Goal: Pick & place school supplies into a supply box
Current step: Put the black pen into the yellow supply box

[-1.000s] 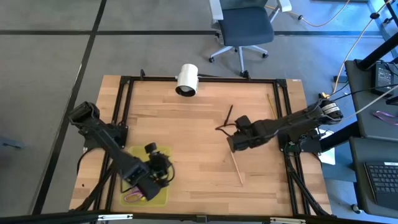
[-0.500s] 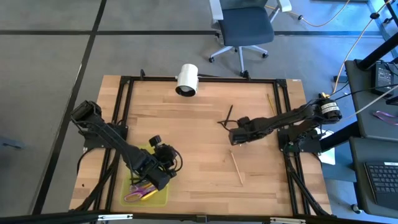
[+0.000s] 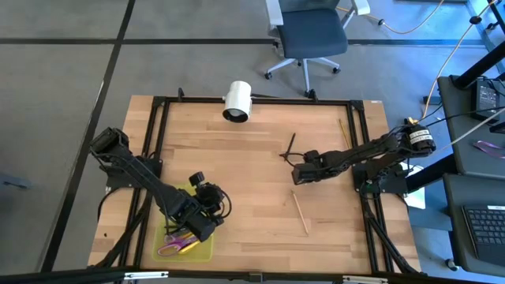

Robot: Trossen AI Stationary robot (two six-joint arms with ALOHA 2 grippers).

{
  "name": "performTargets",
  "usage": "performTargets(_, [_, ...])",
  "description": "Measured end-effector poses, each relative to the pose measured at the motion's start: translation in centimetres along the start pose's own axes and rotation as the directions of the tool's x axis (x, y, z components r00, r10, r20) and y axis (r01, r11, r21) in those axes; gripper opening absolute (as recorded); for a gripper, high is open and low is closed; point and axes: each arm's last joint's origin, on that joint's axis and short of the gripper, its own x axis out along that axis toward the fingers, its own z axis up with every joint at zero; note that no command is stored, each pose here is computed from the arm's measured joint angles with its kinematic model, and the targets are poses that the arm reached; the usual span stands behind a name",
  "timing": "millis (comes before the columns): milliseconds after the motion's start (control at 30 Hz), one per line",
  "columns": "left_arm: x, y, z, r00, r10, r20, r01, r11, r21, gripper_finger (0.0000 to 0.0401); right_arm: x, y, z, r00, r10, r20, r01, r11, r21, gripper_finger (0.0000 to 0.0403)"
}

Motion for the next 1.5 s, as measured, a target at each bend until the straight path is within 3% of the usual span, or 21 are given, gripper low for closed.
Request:
performTargets(200, [0.0, 0.0, 0.0, 1.0, -0.001, 0.0, 0.001, 1.0, -0.001, 0.0134, 0.2, -0.3, -0.1, 1.0, -0.019, -0.007, 0.019, 1.0, -0.009, 0.0106])
performTargets(467, [0.0, -0.1, -0.1, 0.999, -0.019, -0.028, 0.02, 0.999, 0.029, 0.0135, 0.2, -0.3, -0.1, 1.0, -0.026, -0.005, 0.025, 0.989, -0.143, 0.004])
performTargets(667, [0.2, 0.0, 0.1, 1.0, -0.016, -0.02, 0.017, 0.998, 0.058, 0.0128, -0.7, 0.7, -0.2, 1.0, -0.009, 0.001, 0.009, 0.965, -0.263, 0.0038])
performTargets(867, [0.6, -0.3, 0.0, 0.998, -0.016, 0.067, 0.009, 0.994, 0.108, 0.0117, -3.5, 3.7, -1.0, 0.99, 0.122, 0.071, -0.082, 0.909, -0.408, 0.0036])
performTargets(1033, [2.4, -1.2, -1.0, 0.985, -0.118, 0.123, 0.108, 0.991, 0.083, 0.0097, -7.4, 6.8, -2.8, 0.938, 0.299, 0.176, -0.16, 0.823, -0.545, 0.0039])
performTargets(1167, [4.3, -2.0, -1.5, 0.935, -0.268, 0.231, 0.266, 0.963, 0.042, 0.0079, -10.7, 9.3, -4.9, 0.828, 0.52, 0.207, -0.263, 0.689, -0.676, 0.0041])
performTargets(1300, [5.4, -1.9, -1.9, 0.829, -0.399, 0.393, 0.41, 0.91, 0.059, 0.0064, -12.9, 10.7, -7.4, 0.684, 0.712, 0.158, -0.347, 0.509, -0.787, 0.0039])
performTargets(1367, [5.5, -1.7, -1.9, 0.763, -0.446, 0.468, 0.452, 0.885, 0.107, 0.006, -13.7, 11.0, -8.4, 0.628, 0.767, 0.136, -0.365, 0.444, -0.818, 0.004])
performTargets(1433, [5.2, -1.5, -1.8, 0.696, -0.487, 0.527, 0.473, 0.864, 0.173, 0.0056, -14.2, 11.1, -9.3, 0.584, 0.8, 0.14, -0.357, 0.408, -0.84, 0.0042])
performTargets(1500, [4.9, -1.4, -1.6, 0.637, -0.517, 0.572, 0.476, 0.847, 0.237, 0.0053, -14.5, 11.3, -10.0, 0.548, 0.818, 0.173, -0.33, 0.402, -0.854, 0.0042])
